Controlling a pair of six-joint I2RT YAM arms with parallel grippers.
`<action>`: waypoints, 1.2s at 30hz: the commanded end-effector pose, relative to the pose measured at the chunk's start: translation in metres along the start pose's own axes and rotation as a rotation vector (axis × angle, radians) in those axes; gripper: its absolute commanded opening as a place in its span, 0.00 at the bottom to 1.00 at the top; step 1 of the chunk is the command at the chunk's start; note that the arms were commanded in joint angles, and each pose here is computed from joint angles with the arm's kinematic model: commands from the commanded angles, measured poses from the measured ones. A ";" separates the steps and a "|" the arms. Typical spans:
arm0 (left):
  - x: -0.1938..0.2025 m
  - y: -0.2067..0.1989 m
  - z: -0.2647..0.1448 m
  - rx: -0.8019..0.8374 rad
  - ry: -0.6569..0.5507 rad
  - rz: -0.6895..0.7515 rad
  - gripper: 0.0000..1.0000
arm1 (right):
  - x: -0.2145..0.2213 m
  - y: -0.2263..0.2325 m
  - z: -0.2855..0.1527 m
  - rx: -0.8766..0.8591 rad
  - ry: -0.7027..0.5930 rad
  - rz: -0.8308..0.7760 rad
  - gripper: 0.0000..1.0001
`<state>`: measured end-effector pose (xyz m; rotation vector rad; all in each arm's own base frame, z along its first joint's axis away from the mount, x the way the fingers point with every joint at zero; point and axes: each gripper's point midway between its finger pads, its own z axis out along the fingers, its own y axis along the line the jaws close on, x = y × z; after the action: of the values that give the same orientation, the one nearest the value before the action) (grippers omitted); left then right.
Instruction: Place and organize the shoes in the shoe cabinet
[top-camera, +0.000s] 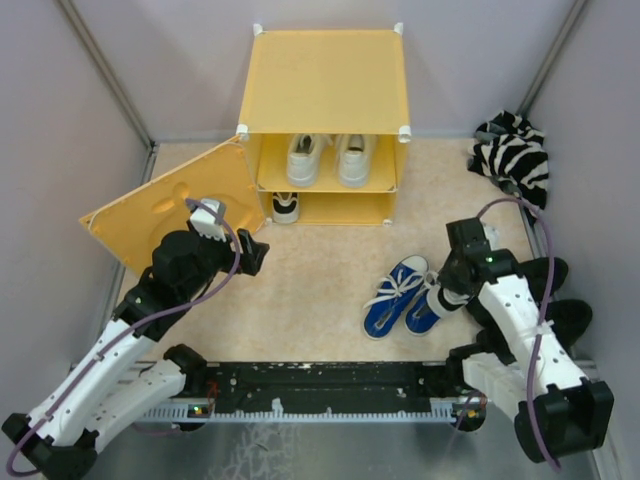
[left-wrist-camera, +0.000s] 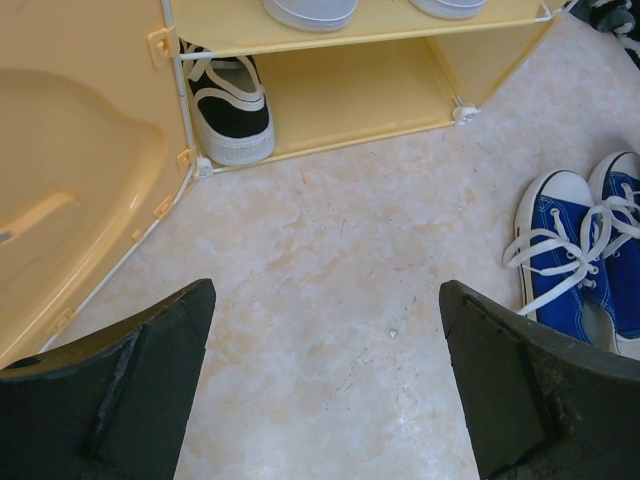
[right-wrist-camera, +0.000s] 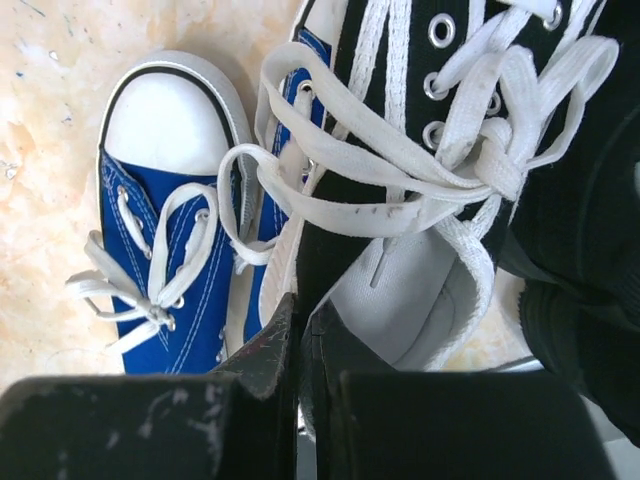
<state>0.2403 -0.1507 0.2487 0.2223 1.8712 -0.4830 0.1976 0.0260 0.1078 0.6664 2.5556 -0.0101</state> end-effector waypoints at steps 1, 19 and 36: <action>-0.013 -0.002 -0.002 0.006 -0.038 -0.001 0.99 | -0.038 0.005 -0.050 -0.035 -0.162 -0.052 0.00; -0.029 0.003 -0.016 -0.030 -0.071 -0.002 0.99 | 0.098 0.198 -0.100 -0.439 -0.112 -0.412 0.00; -0.022 0.004 -0.015 -0.033 -0.048 -0.009 0.99 | 0.156 0.285 -0.053 -0.492 -0.167 -0.673 0.52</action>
<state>0.2374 -0.1401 0.2598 0.1910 1.8597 -0.4496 0.1766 0.3429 0.0789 -0.3848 2.4316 0.3187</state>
